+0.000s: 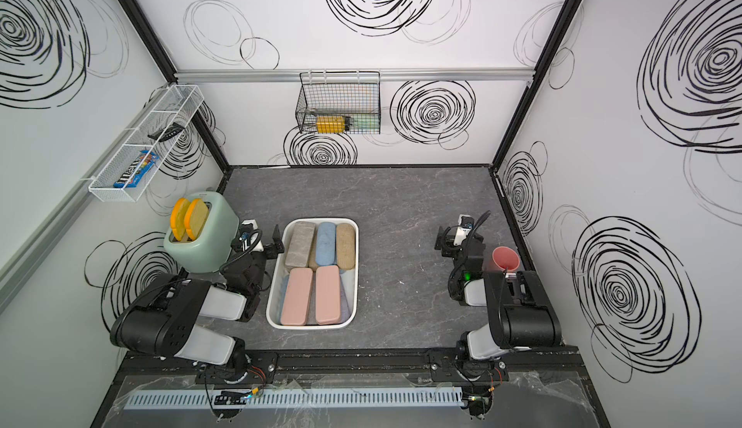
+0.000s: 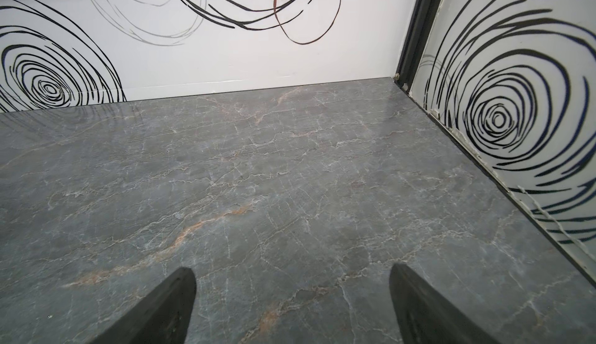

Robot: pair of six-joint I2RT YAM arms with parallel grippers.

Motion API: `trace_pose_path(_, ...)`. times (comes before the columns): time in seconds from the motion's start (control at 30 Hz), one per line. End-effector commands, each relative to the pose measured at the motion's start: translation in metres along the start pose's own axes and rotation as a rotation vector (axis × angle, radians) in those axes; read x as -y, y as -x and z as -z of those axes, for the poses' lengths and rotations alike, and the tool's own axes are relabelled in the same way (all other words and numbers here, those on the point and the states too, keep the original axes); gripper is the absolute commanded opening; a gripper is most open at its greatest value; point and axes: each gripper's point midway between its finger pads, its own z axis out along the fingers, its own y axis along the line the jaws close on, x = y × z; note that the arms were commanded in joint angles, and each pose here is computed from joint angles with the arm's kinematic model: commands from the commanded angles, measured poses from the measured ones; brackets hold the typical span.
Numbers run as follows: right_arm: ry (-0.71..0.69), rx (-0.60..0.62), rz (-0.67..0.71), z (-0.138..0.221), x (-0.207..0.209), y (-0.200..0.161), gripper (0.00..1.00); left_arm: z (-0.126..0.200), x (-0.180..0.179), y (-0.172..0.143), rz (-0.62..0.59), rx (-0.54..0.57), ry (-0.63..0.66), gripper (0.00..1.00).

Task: Put the glasses cases into the storage boxes
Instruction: Reset both arms

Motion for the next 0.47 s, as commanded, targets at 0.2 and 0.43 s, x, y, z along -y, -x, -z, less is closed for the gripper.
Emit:
trace_pose_path(0.2, 0.02, 0.036, 0.008, -0.004, -0.004, 0.015, 0.97, 0.001, -0.007, 0.018, -0.003, 0.077, 0.038, 0.96)
trace_pose_path(0.43, 0.03, 0.044, 0.013, -0.002, -0.006, 0.016, 0.97, -0.004, -0.006, 0.016, 0.006, 0.056, 0.004, 0.96)
